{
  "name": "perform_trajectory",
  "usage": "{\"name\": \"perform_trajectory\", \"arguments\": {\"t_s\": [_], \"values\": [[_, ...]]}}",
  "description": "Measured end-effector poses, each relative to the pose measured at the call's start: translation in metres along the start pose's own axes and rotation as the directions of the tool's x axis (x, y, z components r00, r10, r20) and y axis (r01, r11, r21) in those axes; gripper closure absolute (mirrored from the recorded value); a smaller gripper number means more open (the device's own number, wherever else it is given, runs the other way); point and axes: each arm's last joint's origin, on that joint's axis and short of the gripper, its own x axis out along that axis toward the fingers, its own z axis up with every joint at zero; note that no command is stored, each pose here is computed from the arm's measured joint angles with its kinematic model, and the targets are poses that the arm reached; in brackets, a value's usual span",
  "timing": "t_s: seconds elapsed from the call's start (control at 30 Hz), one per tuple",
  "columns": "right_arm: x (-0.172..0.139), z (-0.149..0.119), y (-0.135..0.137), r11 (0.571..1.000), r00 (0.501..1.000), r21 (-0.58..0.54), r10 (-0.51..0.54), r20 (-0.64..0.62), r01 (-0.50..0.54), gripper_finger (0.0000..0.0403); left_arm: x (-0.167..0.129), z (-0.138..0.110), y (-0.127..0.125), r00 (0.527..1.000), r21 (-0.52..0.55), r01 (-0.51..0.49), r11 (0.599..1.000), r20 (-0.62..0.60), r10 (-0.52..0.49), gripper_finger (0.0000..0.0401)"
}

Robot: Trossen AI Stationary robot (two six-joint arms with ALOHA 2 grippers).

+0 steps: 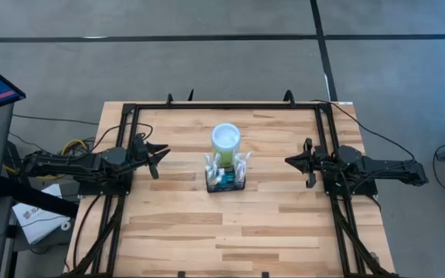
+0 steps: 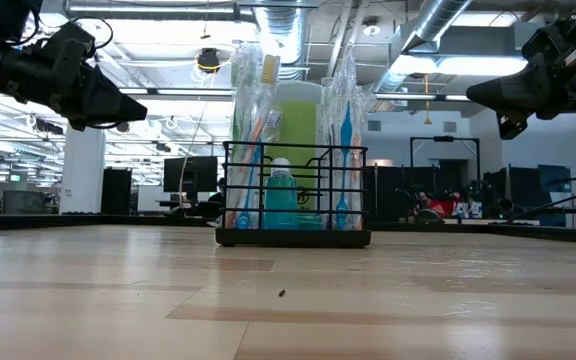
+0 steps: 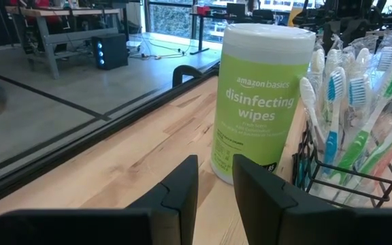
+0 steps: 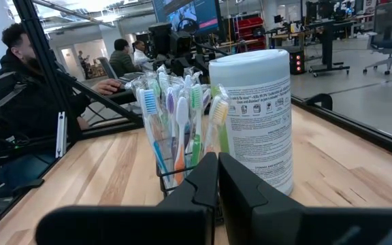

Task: Pick & Place toothbrushing station
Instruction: Return to Home Position

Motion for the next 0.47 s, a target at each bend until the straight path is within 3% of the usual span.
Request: {"name": "perform_trajectory", "arguments": {"t_s": [0.47], "values": [[0.0,0.0,0.0,1.0,1.0,0.0,0.0,0.0,0.0,0.0397,0.0,0.0006,-0.0001,1.0,-0.004,0.001,1.0,0.005,-0.001,0.0313]]}}
